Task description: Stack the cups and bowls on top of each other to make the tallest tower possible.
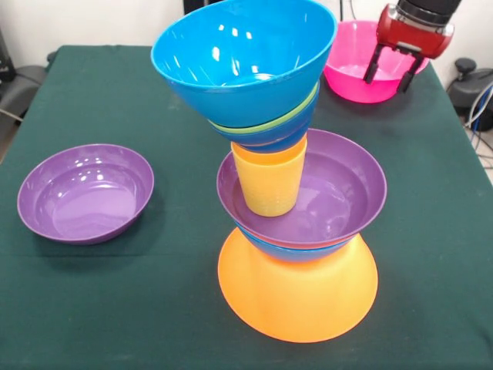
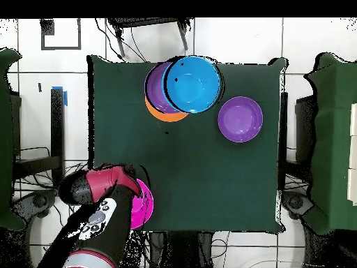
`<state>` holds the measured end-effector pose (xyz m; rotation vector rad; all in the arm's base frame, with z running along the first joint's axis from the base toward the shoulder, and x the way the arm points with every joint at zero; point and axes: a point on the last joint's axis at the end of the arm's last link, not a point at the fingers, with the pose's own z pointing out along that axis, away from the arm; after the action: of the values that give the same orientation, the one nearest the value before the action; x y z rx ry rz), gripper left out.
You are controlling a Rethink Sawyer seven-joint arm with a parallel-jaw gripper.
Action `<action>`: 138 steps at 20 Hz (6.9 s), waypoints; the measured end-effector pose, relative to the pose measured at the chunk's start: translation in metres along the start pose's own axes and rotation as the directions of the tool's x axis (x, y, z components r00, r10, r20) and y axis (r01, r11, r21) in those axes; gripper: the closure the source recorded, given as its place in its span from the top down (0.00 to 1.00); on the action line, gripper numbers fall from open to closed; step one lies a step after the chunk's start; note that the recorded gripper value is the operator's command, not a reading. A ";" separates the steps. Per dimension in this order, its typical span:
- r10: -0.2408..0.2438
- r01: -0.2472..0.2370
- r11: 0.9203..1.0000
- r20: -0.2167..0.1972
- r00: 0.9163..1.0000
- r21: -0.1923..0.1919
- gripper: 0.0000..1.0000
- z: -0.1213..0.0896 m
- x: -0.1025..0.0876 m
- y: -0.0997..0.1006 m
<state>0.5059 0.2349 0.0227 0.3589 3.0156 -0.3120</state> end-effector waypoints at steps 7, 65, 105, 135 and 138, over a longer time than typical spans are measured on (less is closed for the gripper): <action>0.044 -0.044 0.999 -0.029 0.999 0.002 1.00 0.010 0.016 0.008; 0.069 -0.065 0.997 0.156 0.985 -0.028 1.00 -0.048 -0.011 0.048; 0.140 -0.140 0.987 -0.002 0.990 0.079 1.00 0.009 0.049 0.047; 0.197 -0.191 0.978 -0.075 0.977 0.079 1.00 -0.027 0.065 0.043; 0.209 -0.203 0.976 -0.085 0.974 0.079 1.00 -0.025 0.068 0.045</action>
<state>0.4496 0.2976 0.0306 0.7053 3.0259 -0.3934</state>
